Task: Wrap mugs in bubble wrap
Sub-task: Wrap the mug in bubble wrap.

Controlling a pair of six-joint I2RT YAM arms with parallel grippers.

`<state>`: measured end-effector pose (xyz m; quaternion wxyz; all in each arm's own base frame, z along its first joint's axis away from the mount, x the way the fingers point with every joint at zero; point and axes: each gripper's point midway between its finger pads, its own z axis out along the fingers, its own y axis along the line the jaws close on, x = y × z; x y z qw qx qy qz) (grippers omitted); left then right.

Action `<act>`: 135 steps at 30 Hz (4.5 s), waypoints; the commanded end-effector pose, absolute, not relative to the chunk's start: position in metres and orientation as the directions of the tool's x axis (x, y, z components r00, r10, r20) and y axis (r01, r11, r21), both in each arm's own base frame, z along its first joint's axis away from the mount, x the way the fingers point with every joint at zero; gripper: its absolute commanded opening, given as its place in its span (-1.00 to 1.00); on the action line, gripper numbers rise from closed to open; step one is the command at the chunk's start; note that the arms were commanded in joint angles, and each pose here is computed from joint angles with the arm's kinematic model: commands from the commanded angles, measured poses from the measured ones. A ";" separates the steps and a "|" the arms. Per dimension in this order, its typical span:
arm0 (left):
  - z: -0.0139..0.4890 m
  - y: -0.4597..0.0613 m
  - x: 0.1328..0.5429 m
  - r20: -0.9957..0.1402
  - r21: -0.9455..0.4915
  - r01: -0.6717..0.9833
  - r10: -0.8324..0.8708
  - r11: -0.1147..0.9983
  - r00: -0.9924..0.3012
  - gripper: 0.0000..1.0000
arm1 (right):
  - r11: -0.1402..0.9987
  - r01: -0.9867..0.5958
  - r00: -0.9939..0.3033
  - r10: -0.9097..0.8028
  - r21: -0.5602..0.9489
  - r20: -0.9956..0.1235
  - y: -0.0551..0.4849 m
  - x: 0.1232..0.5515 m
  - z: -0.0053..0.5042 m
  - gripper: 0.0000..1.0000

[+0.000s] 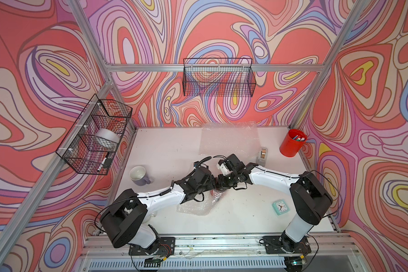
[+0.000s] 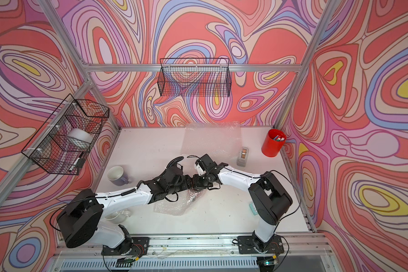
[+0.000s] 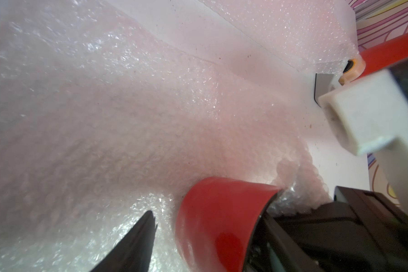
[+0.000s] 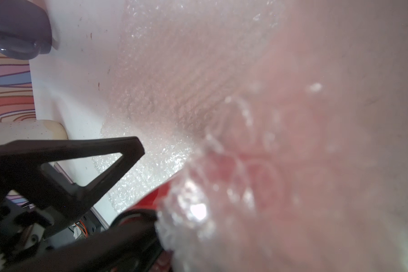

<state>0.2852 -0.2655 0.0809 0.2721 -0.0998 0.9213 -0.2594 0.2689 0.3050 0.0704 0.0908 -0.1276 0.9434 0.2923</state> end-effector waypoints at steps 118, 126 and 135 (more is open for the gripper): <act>0.046 -0.118 0.380 -0.294 -0.232 -0.198 -0.262 0.952 -0.919 0.11 | 0.814 -0.575 -0.770 -0.572 -0.080 -0.285 0.254 0.310 0.070 -0.67; 0.030 -0.134 0.389 -0.230 -0.273 -0.181 -0.246 0.945 -0.941 -0.01 | 0.815 -0.574 -0.772 -0.570 -0.079 -0.282 0.256 0.311 0.067 -0.67; 0.016 -0.143 0.395 -0.191 -0.305 -0.186 -0.251 0.934 -0.949 -0.24 | 0.815 -0.574 -0.773 -0.571 -0.077 -0.277 0.256 0.311 0.066 -0.68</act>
